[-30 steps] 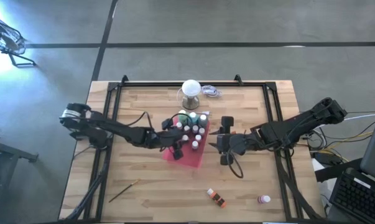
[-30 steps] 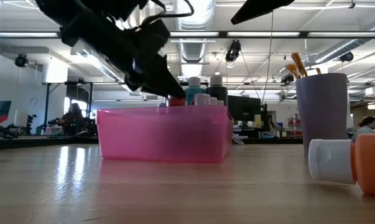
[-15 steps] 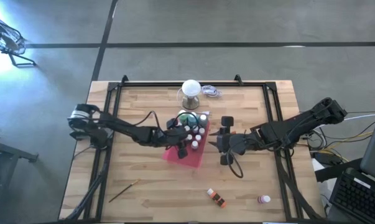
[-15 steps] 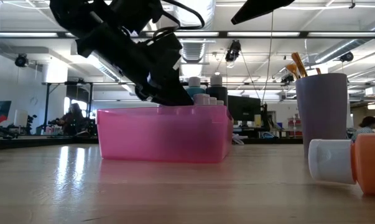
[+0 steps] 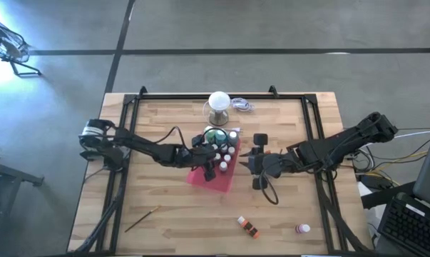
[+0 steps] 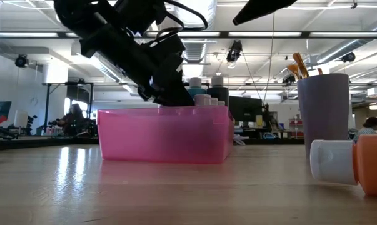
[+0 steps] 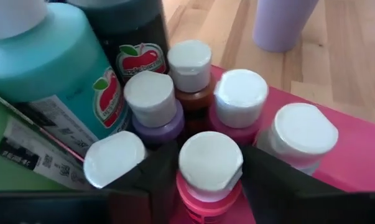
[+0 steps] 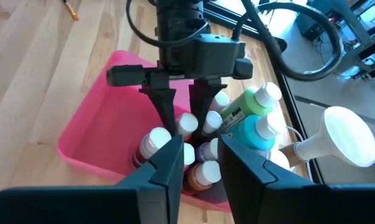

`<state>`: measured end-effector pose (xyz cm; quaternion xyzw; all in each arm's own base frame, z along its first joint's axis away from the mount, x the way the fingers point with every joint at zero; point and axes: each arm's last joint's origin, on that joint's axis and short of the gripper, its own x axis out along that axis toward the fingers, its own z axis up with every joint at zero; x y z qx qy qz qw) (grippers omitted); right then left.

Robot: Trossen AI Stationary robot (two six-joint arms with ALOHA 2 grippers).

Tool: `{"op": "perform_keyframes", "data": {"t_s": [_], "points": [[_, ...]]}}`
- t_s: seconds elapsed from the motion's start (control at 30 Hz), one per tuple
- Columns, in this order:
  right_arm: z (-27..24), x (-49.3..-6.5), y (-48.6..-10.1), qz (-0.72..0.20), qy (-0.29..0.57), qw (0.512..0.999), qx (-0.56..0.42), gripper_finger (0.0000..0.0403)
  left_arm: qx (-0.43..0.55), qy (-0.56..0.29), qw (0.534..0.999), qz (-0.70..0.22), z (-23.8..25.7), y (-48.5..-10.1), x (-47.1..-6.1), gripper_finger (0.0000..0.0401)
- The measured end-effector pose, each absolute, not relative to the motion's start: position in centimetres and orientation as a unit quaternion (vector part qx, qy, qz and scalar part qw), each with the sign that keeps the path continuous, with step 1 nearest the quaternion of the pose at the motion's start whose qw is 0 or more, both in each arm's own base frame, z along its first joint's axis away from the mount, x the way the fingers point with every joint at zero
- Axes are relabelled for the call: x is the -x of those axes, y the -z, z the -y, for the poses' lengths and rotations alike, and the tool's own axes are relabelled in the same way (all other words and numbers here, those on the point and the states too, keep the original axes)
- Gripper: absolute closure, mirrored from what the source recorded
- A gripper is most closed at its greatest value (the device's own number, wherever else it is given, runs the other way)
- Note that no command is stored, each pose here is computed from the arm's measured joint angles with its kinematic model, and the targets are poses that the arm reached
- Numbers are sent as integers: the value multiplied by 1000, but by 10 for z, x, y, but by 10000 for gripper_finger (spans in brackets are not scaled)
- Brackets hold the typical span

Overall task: Pick & Place Paint Supplies
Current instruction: Put the small orange paint bottle into the red bin

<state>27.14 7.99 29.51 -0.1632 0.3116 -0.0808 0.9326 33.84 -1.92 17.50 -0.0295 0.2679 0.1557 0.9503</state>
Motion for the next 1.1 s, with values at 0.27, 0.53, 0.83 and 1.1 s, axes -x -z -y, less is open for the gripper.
{"op": "perform_keyframes", "data": {"t_s": [0.27, 0.53, 0.83, 1.1], "points": [[-80, -271, -295, -312, 81, 933, 163, 327, 23, -147, 951, -270, 20, -186, -346, 175], [-80, -271, -294, -317, 81, 930, 166, 343, 7, -137, 944, -300, 22, -209, -346, 162], [-79, -270, -293, -324, 82, 928, 164, 341, 31, -149, 924, -352, 24, -265, -317, 167], [-84, -253, -291, -405, 94, 903, 106, 320, 65, -113, 938, -320, 59, -284, -290, 193]]}}
